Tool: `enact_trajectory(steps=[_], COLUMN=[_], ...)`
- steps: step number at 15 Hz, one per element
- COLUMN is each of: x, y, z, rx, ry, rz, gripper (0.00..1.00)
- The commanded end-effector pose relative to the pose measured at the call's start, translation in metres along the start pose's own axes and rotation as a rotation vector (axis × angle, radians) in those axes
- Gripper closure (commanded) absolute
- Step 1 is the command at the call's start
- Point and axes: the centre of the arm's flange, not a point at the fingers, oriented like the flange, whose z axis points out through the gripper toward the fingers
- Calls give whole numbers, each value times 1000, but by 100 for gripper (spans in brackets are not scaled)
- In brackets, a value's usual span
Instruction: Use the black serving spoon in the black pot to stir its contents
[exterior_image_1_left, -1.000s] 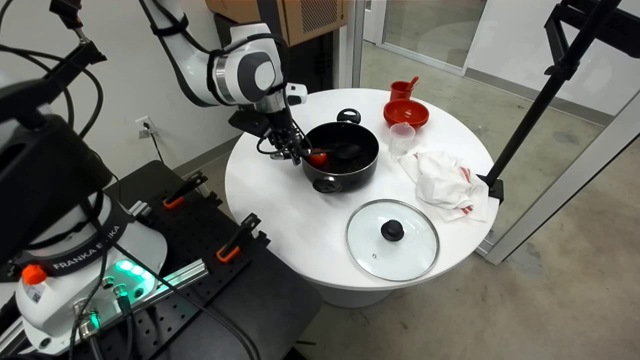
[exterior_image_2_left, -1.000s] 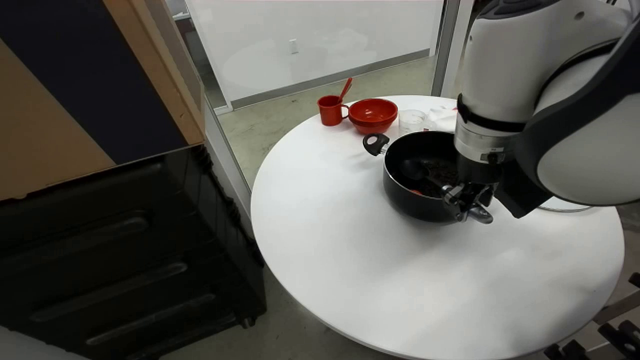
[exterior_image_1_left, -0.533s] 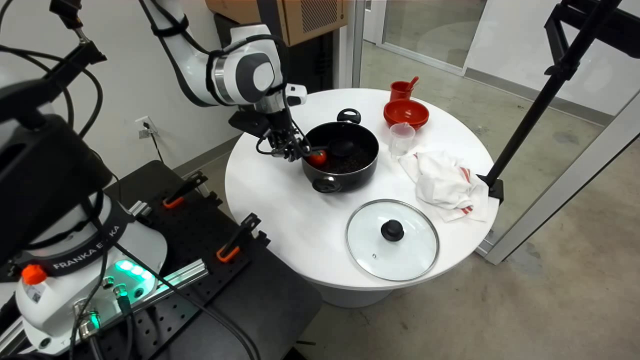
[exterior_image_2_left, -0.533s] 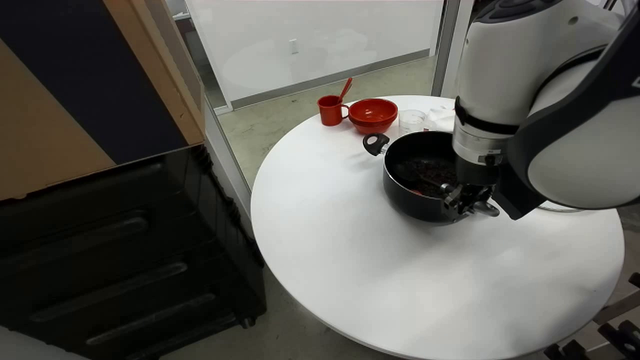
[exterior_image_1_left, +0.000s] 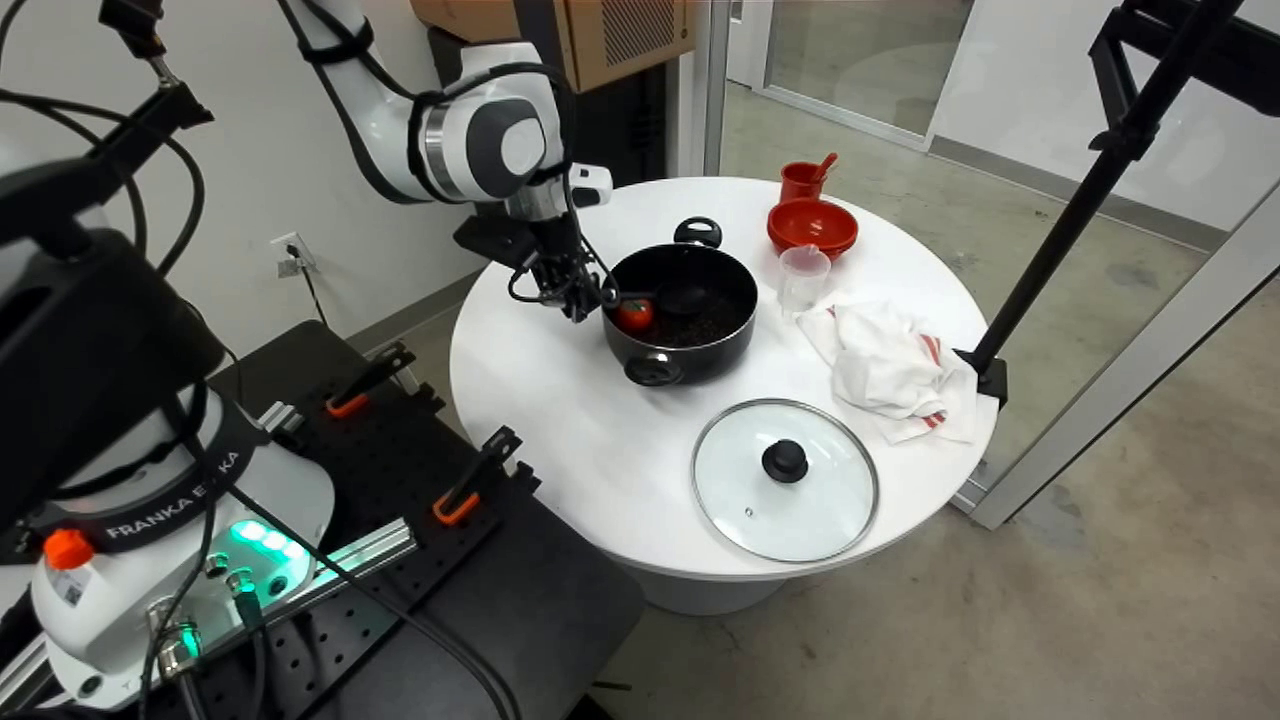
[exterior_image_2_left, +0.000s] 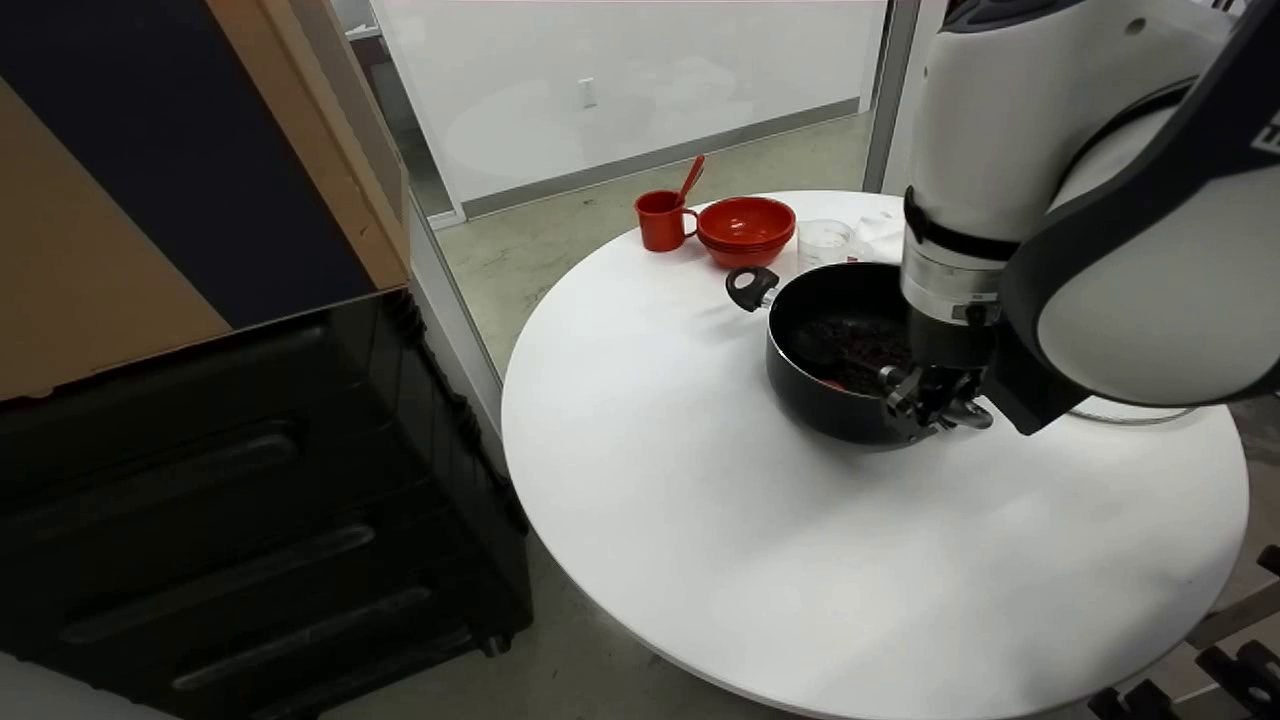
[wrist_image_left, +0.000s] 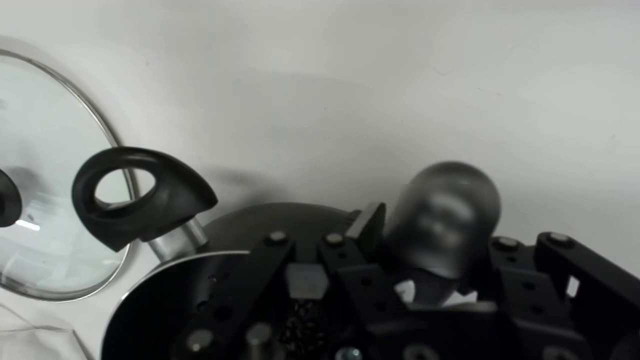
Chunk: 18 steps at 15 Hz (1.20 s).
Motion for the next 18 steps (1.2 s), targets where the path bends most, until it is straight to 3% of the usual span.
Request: enact_trajectory(steps=[1, 4, 6, 8, 9, 14, 18], x=[5, 6, 8, 10, 11, 12, 11], y=[3, 6, 7, 8, 8, 5, 4], z=[-9, -9, -9, -10, -12, -20, -27], rx=[2, -1, -1, 1, 5, 22, 33], ry=[-22, -32, -35, -39, -39, -36, -48], rz=[-3, 3, 7, 11, 13, 12, 12], gripper=[51, 29, 29, 38, 56, 93, 92])
